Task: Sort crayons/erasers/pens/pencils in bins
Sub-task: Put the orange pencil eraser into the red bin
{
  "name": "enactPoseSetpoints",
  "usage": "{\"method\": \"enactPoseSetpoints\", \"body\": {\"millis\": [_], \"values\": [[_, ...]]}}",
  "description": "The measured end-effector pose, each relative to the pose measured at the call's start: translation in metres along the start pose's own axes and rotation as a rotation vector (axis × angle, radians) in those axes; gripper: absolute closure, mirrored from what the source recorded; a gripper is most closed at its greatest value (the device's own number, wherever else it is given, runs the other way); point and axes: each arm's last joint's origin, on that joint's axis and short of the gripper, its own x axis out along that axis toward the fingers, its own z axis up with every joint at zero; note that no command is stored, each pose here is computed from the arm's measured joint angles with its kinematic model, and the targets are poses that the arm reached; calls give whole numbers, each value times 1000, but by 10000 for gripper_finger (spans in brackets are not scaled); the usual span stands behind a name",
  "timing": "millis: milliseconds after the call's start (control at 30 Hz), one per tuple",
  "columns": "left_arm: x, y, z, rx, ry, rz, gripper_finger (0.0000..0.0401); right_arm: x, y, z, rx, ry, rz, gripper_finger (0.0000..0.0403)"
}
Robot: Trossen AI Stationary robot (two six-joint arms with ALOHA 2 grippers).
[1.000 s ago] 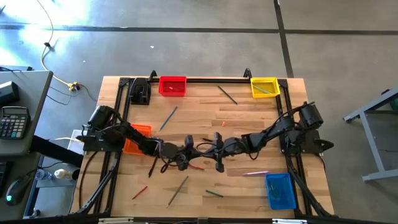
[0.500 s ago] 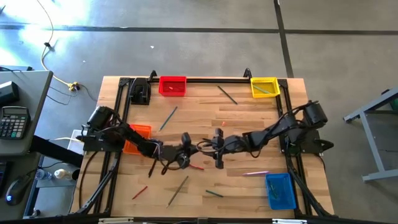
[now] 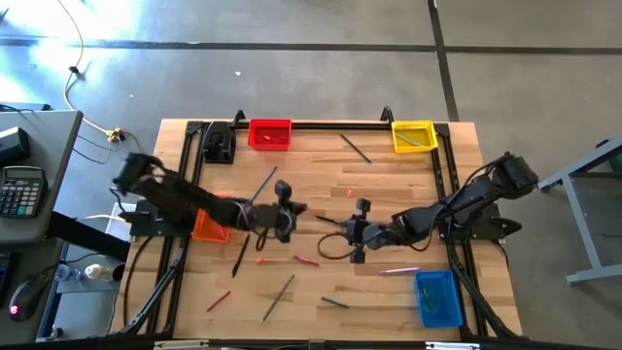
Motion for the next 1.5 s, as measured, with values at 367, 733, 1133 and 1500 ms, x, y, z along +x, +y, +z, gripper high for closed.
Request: {"method": "enactPoseSetpoints", "body": {"millis": [367, 733, 1133, 1500], "values": [[-12, 130, -44, -444, 340, 147, 400, -13, 20, -3, 7, -24, -25, 392], [42, 211, -127, -737, 561, 71, 400, -18, 27, -1, 6, -63, -26, 399], [75, 212, -172, -803, 711, -27, 400, -18, 27, 1, 10, -79, -22, 399], [69, 223, -197, -880, 723, -15, 400, -18, 27, 2, 14, -86, -24, 399]]}}
